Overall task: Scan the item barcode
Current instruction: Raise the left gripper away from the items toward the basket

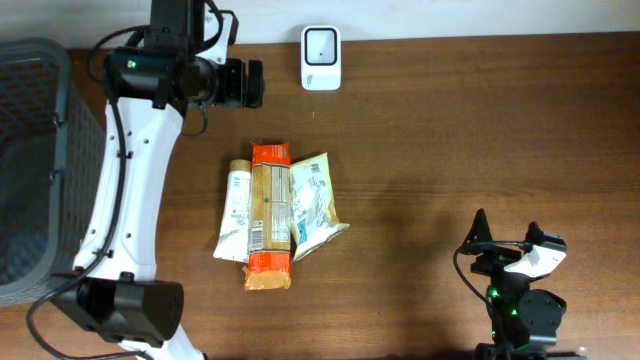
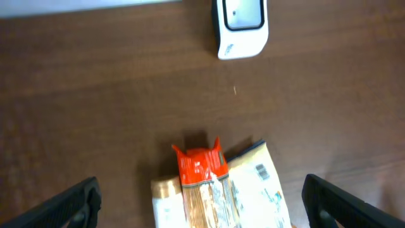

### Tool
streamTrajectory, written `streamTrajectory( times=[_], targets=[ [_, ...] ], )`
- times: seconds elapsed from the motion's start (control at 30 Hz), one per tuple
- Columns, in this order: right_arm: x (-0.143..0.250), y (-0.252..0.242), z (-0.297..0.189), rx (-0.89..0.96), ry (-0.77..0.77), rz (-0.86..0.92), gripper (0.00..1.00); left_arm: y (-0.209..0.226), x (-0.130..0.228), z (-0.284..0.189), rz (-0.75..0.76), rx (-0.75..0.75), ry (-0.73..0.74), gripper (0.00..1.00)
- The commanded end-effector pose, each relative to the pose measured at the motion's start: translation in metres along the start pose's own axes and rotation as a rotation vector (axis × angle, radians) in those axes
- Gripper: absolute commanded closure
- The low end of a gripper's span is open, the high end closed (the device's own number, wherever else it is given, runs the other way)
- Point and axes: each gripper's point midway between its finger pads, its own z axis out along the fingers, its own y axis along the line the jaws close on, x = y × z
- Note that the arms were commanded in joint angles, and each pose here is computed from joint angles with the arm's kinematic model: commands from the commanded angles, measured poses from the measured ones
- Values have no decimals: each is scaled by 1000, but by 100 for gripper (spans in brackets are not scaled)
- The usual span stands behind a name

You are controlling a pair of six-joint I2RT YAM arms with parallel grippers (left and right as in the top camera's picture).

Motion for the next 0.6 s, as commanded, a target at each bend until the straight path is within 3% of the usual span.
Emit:
streamTrajectory(
  times=[0.0, 0.57],
  targets=[
    [3, 0, 0, 1, 7, 6, 1, -3, -11, -5, 26, -2, -45, 1],
    [3, 0, 0, 1, 7, 6, 1, -2, -4, -4, 24, -3, -17, 1]
  ],
)
